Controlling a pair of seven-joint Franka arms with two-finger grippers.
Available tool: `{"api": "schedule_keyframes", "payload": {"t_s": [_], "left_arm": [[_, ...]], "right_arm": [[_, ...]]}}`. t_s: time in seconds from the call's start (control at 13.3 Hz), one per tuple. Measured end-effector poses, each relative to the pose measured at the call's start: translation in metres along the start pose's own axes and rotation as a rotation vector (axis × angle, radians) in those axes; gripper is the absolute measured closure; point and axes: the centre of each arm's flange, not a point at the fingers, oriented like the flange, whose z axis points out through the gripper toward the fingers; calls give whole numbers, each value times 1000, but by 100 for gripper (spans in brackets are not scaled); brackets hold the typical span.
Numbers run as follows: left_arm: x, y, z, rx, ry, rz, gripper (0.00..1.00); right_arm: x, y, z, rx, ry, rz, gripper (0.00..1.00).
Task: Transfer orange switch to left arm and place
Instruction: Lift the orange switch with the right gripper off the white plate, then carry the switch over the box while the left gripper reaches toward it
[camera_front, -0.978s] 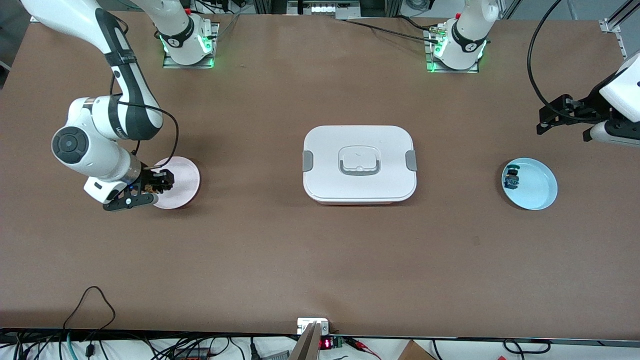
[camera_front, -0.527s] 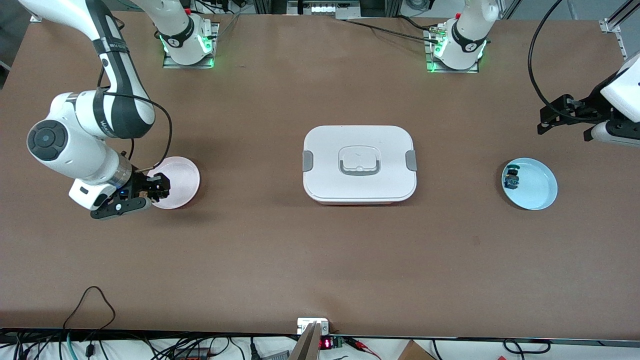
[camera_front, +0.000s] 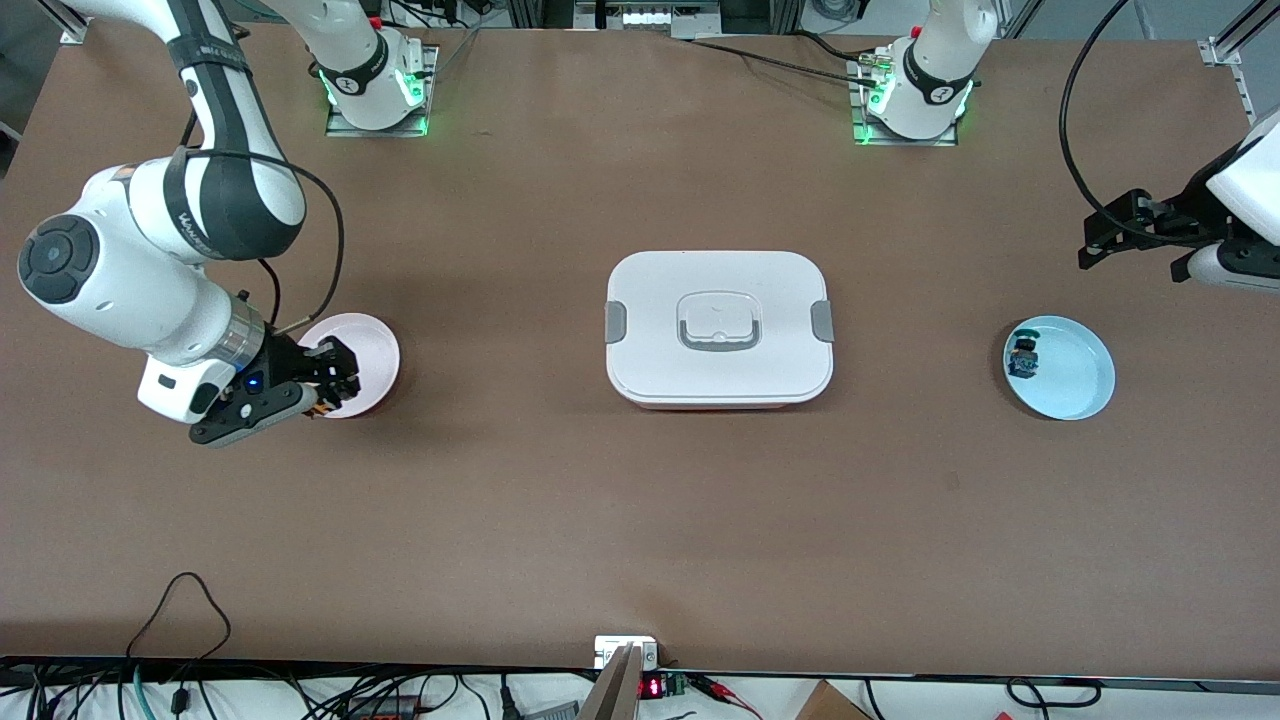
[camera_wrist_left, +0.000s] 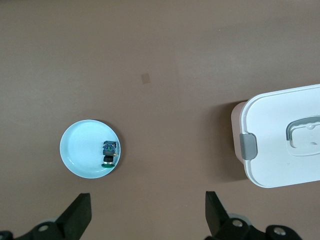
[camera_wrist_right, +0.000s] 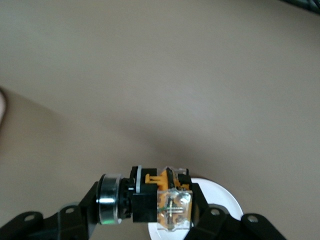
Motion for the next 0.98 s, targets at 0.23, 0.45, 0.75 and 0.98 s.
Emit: {"api": "schedule_keyframes", "payload": {"t_s": [0.23, 0.45, 0.75, 0.98], "left_arm": [[0, 0, 0, 0, -1, 0, 0], [0, 1, 1, 0, -2, 2, 0], [1, 0, 4, -2, -13, 0, 0], [9, -9, 27, -9, -61, -13, 0]], "right_arm": [[13, -36, -21, 44, 52, -112, 28], [20, -68, -42, 107, 115, -249, 28], [24, -99, -73, 246, 260, -478, 28], [30, -135, -79, 406, 376, -532, 28]]}}
